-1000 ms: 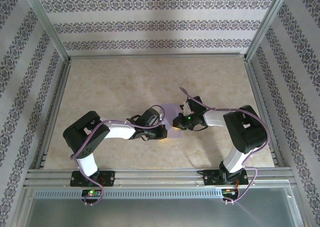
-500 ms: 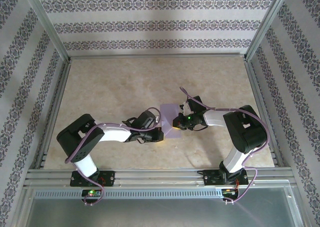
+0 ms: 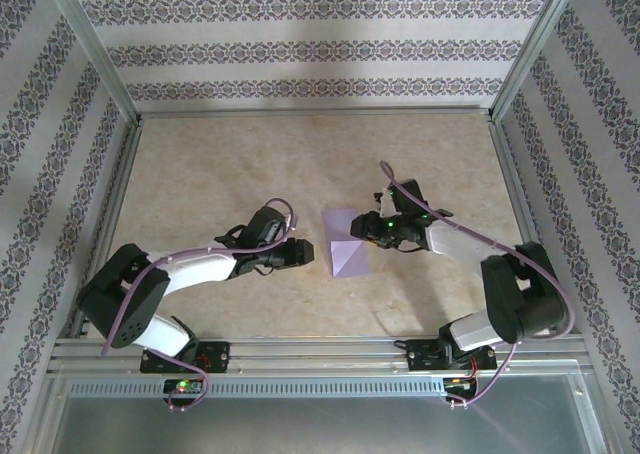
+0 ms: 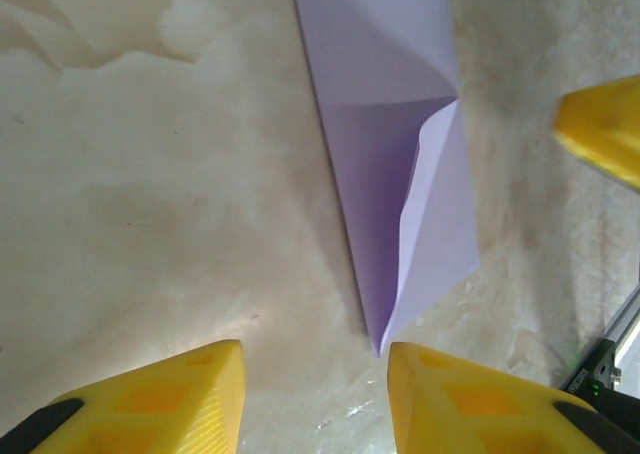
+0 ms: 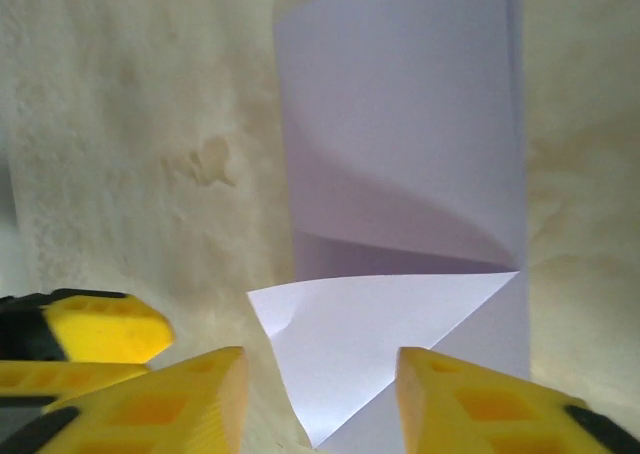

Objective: Fold a paper plane with a square sheet of paper (fold left side to right side)
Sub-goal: Fold the triangle a second time at the center of the table, then turn over the paper at the center of the table.

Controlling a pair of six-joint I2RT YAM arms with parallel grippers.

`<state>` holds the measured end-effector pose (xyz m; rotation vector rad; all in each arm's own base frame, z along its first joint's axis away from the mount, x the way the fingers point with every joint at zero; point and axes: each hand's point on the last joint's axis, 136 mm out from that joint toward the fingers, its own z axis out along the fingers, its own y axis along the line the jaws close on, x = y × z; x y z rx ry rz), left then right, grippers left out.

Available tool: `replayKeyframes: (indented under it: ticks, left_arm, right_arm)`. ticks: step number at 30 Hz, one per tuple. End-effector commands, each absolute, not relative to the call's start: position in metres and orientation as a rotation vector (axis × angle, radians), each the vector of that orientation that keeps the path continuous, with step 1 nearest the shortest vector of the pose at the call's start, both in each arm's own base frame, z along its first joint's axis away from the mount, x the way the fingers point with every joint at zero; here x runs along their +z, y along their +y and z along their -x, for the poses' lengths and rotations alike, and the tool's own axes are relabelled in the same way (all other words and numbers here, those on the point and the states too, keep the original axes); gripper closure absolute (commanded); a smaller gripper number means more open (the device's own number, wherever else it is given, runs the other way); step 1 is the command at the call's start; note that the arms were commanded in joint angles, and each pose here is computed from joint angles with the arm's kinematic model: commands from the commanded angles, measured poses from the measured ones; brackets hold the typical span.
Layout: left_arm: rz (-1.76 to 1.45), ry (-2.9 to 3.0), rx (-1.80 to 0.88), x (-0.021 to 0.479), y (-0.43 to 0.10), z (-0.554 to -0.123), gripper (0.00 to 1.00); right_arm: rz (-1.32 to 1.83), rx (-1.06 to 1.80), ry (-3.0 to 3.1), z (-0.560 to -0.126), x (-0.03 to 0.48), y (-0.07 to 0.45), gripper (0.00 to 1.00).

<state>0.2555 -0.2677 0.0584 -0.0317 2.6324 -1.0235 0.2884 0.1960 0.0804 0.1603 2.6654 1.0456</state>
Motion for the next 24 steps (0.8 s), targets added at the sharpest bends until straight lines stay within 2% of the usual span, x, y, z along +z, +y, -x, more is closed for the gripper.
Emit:
replayKeyframes:
  ticks: [1, 8, 17, 20, 24]
  left_arm:
    - [-0.047, 2.615, -1.076, 0.067, -0.284, -0.268, 0.57]
    - [-0.119, 2.585, -1.152, 0.069, -0.316, -0.294, 0.56]
    - [-0.157, 2.611, -1.227, 0.052, -0.338, -0.306, 0.59]
    - [-0.163, 2.612, -1.238, 0.050, -0.342, -0.308, 0.69]
    - [-0.157, 2.604, -1.179, 0.053, -0.334, -0.309, 0.93]
  right_arm:
    - [-0.197, 0.945, 2.656, -0.287, 0.082, 0.172, 0.48]
    - [-0.260, 0.956, 2.605, -0.279, 0.086, 0.148, 0.33]
    - [-0.284, 0.975, 2.608, -0.269, 0.085, 0.141, 0.31]
    - [-0.275, 0.988, 2.613, -0.269, 0.084, 0.143, 0.32]
    - [-0.265, 1.050, 2.628, -0.268, 0.082, 0.150, 0.34]
